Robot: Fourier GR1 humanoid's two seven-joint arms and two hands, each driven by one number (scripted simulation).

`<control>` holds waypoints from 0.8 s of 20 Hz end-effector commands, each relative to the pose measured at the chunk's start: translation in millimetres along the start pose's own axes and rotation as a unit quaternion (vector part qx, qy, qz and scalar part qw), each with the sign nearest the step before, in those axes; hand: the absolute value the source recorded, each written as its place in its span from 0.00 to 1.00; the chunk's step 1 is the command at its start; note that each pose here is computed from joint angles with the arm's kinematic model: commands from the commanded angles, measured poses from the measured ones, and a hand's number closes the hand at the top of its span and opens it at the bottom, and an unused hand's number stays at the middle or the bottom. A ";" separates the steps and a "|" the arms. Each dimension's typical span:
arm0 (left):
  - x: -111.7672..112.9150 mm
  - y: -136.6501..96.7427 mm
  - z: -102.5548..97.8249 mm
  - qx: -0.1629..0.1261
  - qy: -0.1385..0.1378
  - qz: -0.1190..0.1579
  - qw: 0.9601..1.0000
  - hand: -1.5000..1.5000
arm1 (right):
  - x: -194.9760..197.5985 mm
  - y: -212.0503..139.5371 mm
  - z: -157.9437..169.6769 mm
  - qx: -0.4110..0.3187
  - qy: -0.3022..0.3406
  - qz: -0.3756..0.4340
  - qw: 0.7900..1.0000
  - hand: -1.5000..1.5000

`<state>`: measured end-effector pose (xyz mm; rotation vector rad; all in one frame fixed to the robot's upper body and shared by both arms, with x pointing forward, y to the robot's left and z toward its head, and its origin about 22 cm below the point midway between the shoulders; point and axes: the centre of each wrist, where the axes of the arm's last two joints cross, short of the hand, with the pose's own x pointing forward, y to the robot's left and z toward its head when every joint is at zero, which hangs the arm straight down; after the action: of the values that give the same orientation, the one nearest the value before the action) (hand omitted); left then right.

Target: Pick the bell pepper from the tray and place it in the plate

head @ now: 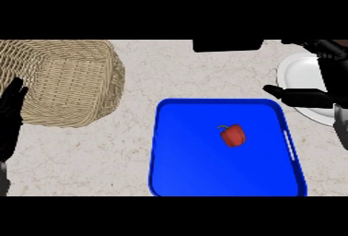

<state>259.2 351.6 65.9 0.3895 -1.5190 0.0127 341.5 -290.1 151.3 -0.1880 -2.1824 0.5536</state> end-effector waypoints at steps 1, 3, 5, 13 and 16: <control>-58.5 -62.6 36.7 -0.115 0.146 0.088 0.979 0.50 | -2.3 -2.5 7.5 0.012 -0.027 0.009 1.000 0.00; -52.8 -67.7 36.3 -0.110 0.144 0.087 0.980 0.50 | -3.6 -4.7 7.4 0.031 -0.031 0.034 0.998 0.00; -50.7 -68.9 42.5 -0.109 0.140 0.093 0.980 0.50 | 1.5 -17.0 8.0 0.067 -0.018 0.063 0.996 0.00; -51.8 -54.5 60.1 -0.104 0.142 0.083 0.981 0.50 | 12.1 -19.4 15.3 0.260 0.048 0.213 0.941 0.00; -53.7 -57.0 67.5 -0.106 0.154 0.085 0.979 0.50 | 16.6 -8.8 14.6 0.273 0.056 0.238 0.930 0.00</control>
<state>206.4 345.8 48.8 0.3543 -1.4090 0.0469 325.7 -305.7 161.0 -0.3866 -1.8709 1.2465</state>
